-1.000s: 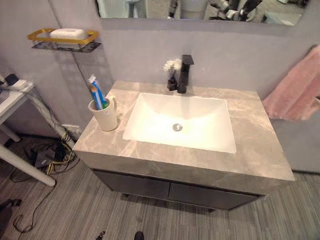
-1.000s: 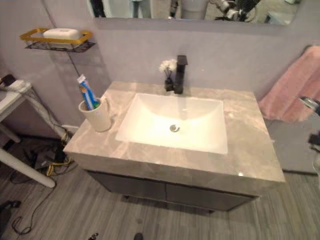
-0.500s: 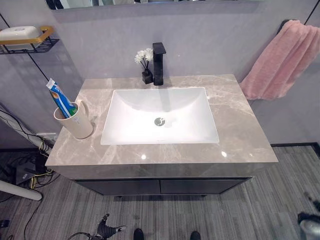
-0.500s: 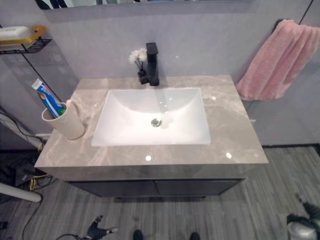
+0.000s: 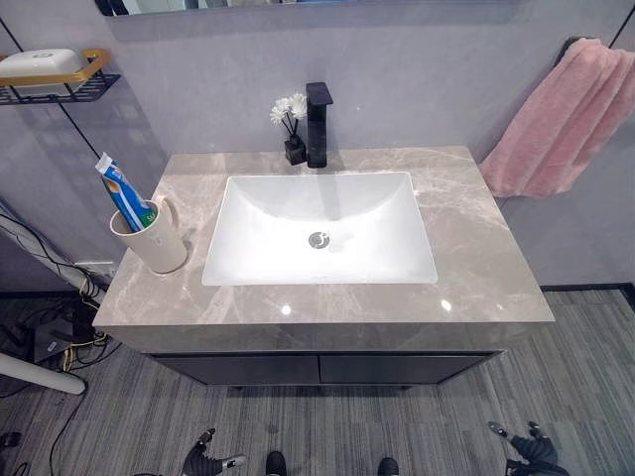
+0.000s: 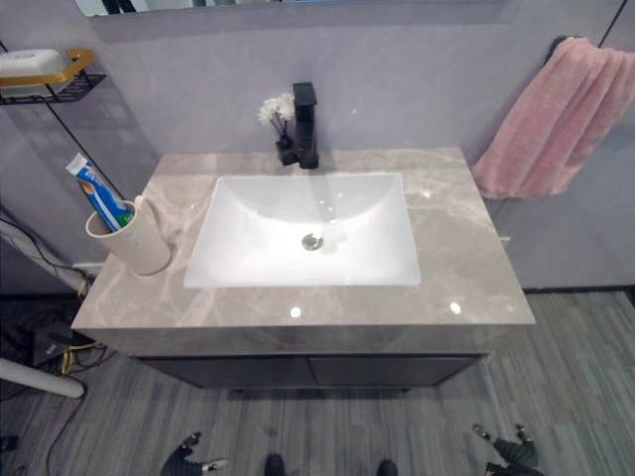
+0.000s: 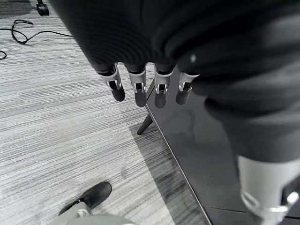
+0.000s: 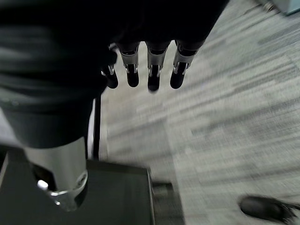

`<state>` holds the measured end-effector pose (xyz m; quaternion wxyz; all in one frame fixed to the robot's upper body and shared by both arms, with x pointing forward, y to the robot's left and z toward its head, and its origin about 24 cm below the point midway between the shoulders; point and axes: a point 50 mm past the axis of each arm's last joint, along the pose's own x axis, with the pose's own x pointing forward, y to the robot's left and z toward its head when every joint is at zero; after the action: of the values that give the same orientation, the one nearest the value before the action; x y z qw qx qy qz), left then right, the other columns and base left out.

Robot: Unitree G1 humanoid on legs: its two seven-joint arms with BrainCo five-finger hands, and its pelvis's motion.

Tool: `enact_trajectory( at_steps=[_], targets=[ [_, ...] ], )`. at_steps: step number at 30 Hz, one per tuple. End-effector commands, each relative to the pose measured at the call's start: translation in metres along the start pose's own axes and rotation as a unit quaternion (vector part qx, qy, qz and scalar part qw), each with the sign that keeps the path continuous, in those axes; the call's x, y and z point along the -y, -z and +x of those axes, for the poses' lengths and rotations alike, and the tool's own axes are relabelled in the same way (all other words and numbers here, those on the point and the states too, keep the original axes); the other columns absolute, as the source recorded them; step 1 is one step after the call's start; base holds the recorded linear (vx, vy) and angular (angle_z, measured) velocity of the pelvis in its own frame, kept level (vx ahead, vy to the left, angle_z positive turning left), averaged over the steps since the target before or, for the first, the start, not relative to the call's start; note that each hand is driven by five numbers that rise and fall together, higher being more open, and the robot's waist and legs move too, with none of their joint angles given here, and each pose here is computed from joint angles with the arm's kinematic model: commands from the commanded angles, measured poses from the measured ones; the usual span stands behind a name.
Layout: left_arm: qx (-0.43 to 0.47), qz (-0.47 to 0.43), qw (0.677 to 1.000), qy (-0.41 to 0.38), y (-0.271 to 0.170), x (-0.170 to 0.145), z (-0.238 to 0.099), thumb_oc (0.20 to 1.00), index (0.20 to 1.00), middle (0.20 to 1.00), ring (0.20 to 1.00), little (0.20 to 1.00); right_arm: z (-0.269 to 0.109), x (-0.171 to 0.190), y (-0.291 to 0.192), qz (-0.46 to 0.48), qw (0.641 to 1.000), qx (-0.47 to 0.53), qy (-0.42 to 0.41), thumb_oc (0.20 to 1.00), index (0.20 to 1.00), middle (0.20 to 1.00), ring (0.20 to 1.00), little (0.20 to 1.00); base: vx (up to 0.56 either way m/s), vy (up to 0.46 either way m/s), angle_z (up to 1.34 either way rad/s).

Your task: Put brush and paste in cup on sink, flatten towel.

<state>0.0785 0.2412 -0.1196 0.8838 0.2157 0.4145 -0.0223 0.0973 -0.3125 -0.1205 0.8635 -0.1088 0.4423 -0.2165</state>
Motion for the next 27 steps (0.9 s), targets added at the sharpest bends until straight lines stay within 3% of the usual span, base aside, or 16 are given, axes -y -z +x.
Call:
enact_trajectory(
  at_steps=[1, 5, 10, 12, 15, 21, 27],
  targets=[
    [0.018, -0.062, 0.998, 0.008, 0.005, -0.034, -0.016, 1.000, 1.000, 1.000, 1.000, 1.000, 0.002, -0.008, -0.017, -0.014, 0.999, 0.034, -0.034, 1.000, 1.000, 1.000, 1.000, 1.000, -0.04, -0.009, 0.09],
    [0.056, -0.038, 0.997, 0.025, -0.003, -0.061, -0.037, 1.000, 1.000, 1.000, 1.000, 1.000, 0.001, -0.022, -0.044, -0.059, 0.991, 0.097, -0.073, 1.000, 1.000, 1.000, 1.000, 1.000, -0.05, -0.011, 0.03],
    [0.115, -0.024, 0.990, 0.076, -0.030, -0.084, -0.059, 1.000, 1.000, 1.000, 1.000, 1.000, 0.001, -0.025, -0.050, -0.079, 0.987, 0.107, -0.094, 1.000, 1.000, 1.000, 1.000, 1.000, -0.01, -0.007, -0.01],
    [0.195, 0.036, 0.971, 0.134, -0.076, -0.096, -0.074, 1.000, 1.000, 1.000, 1.000, 1.000, 0.004, -0.028, -0.046, -0.109, 0.984, 0.094, -0.103, 1.000, 1.000, 1.000, 1.000, 1.000, 0.03, 0.007, 0.04],
    [0.230, 0.010, 0.958, 0.169, -0.098, -0.108, -0.087, 1.000, 1.000, 1.000, 1.000, 1.000, 0.003, -0.028, -0.050, -0.127, 0.980, 0.107, -0.110, 1.000, 1.000, 1.000, 1.000, 1.000, -0.01, 0.009, -0.01],
    [0.314, -0.053, 0.943, 0.100, -0.122, -0.139, -0.107, 1.000, 1.000, 1.000, 1.000, 1.000, -0.002, -0.024, -0.042, -0.136, 0.979, 0.122, -0.090, 1.000, 1.000, 1.000, 1.000, 1.000, -0.01, 0.008, 0.04],
    [0.364, -0.076, 0.925, 0.079, -0.138, -0.148, -0.109, 1.000, 1.000, 1.000, 1.000, 1.000, -0.005, -0.022, -0.028, -0.124, 0.984, 0.099, -0.086, 1.000, 1.000, 1.000, 1.000, 1.000, 0.04, 0.061, 0.06]
  ],
)
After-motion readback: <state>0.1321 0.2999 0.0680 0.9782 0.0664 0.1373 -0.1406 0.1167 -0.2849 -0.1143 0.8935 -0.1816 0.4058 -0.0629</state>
